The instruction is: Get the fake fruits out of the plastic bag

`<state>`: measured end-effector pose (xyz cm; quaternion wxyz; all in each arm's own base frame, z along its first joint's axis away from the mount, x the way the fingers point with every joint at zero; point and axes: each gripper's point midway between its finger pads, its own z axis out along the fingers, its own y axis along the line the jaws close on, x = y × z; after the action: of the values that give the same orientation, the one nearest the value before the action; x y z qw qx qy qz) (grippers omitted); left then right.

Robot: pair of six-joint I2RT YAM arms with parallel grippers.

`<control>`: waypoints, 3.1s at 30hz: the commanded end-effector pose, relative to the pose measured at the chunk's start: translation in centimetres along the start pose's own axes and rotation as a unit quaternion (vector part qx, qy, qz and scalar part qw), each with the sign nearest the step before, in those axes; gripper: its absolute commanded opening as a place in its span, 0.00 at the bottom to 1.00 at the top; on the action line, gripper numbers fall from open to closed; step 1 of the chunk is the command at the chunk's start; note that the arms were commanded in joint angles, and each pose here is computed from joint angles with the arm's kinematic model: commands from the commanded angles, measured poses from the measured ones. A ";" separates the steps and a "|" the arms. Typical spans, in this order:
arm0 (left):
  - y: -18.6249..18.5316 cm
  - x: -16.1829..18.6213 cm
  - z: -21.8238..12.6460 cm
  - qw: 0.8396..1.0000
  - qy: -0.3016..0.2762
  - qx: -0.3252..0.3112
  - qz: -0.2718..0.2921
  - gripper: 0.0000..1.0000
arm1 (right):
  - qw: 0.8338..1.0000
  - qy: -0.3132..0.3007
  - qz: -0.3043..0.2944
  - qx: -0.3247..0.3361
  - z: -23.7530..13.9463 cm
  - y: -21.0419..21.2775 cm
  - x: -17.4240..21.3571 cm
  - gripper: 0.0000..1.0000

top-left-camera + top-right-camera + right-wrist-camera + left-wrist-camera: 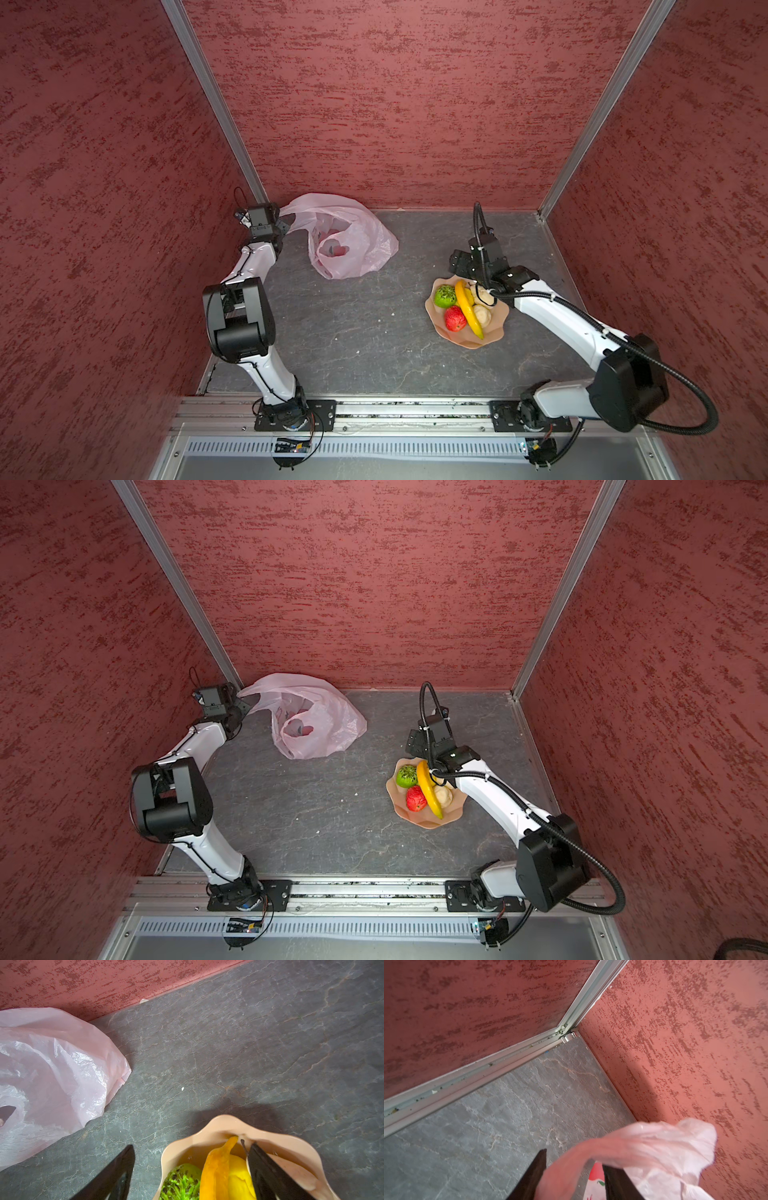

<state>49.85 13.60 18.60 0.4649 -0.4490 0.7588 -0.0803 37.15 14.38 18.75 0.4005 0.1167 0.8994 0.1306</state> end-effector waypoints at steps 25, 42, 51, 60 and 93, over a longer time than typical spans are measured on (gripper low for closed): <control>-2.3 9.9 -21.8 0.981 0.045 0.139 0.127 0.92 | 0.999 -0.030 -0.009 -0.031 -2.9 -0.5 -0.2 0.87; 0.2 21.4 -28.3 0.936 0.075 0.192 0.287 1.00 | 0.992 0.007 0.061 0.108 -4.1 -12.4 3.1 0.30; -1.1 22.6 -28.7 0.927 0.074 0.208 0.302 1.00 | 0.975 0.015 0.139 0.174 -3.9 -18.7 5.1 0.20; -1.0 22.5 -28.8 0.928 0.071 0.212 0.297 1.00 | 0.973 0.034 0.155 0.167 -1.7 -19.7 6.9 0.20; -0.7 23.3 -28.1 0.929 0.076 0.206 0.297 1.00 | 0.981 0.087 0.172 0.037 3.1 -12.9 10.4 0.19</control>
<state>24.45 -12.75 19.70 0.4836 -0.0843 0.8622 -0.1248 30.50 4.45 4.89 0.2790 0.2749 0.9074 0.1525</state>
